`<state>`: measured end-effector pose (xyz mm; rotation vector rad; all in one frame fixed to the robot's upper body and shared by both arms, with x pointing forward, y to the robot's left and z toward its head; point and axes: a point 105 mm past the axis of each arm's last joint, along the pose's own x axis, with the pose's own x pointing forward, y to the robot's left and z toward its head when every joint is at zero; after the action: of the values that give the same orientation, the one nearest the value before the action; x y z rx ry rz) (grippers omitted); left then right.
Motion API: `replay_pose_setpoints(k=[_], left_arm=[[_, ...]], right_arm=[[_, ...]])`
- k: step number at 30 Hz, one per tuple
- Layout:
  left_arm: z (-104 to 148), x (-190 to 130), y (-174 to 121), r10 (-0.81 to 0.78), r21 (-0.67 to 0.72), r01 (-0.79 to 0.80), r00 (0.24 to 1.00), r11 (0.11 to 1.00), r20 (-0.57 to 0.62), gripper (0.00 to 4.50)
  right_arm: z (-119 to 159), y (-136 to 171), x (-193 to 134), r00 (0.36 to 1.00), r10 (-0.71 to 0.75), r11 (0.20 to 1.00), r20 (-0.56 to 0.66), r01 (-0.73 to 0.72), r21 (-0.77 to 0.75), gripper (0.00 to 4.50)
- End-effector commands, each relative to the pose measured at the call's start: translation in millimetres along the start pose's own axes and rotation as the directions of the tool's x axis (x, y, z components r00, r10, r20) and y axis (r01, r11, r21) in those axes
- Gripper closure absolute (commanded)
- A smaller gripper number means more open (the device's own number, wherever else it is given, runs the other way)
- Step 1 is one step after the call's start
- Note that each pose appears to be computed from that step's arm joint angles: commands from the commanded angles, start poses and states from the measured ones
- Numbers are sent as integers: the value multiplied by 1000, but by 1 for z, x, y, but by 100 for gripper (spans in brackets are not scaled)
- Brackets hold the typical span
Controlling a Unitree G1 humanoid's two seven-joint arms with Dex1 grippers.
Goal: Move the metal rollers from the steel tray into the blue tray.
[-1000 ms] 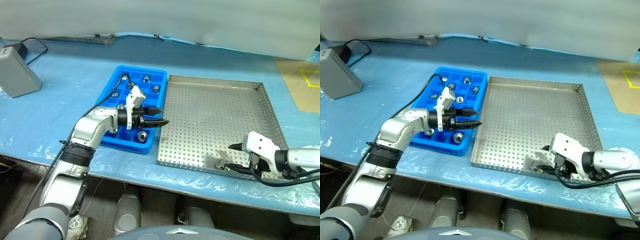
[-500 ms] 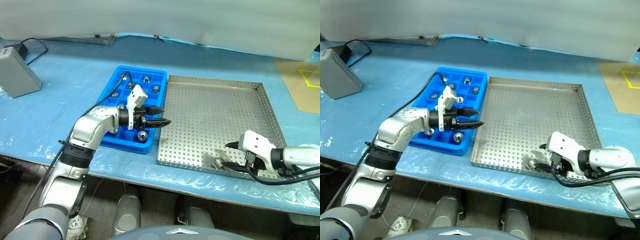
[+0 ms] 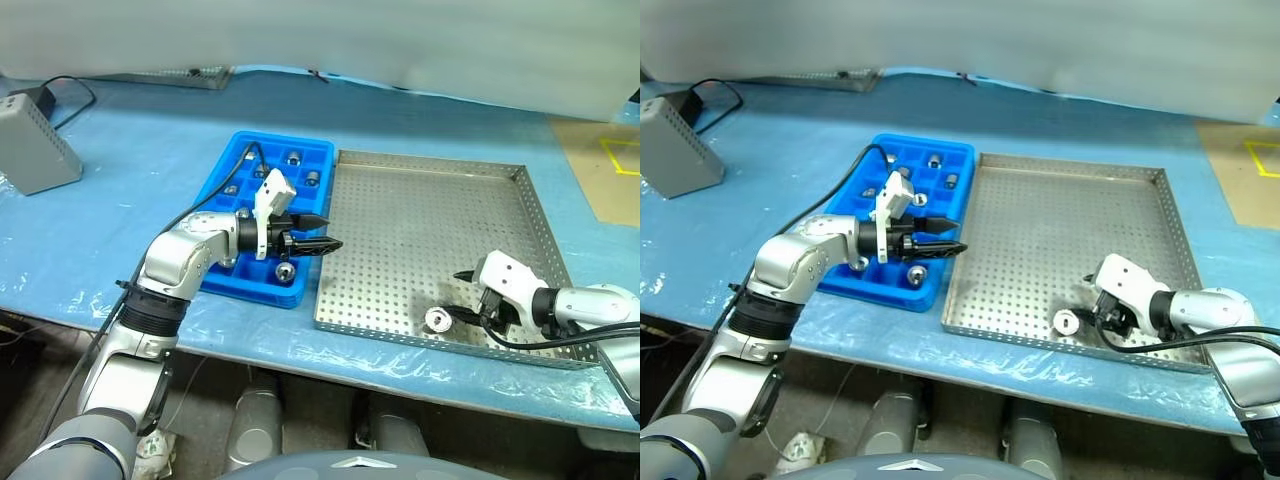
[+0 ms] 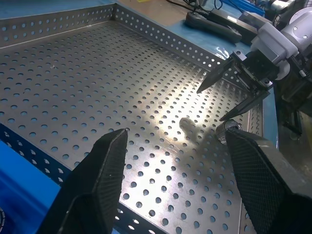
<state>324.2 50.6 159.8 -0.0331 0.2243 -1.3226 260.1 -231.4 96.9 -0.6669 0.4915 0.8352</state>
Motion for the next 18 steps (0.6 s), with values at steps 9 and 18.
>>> replay_pose_setpoints(k=[9, 18], left_arm=[[4, -4, -2, -1, 35, -1, 999, 999, 33, 114], [-5, -7, 3, -6, 25, 6, 1000, 1000, 26, 114]], right_arm=[[17, -23, -5, 993, -97, 995, 73, 96, 21, 124], [57, 30, -14, 963, 237, 970, 132, -242, 20, 124]])
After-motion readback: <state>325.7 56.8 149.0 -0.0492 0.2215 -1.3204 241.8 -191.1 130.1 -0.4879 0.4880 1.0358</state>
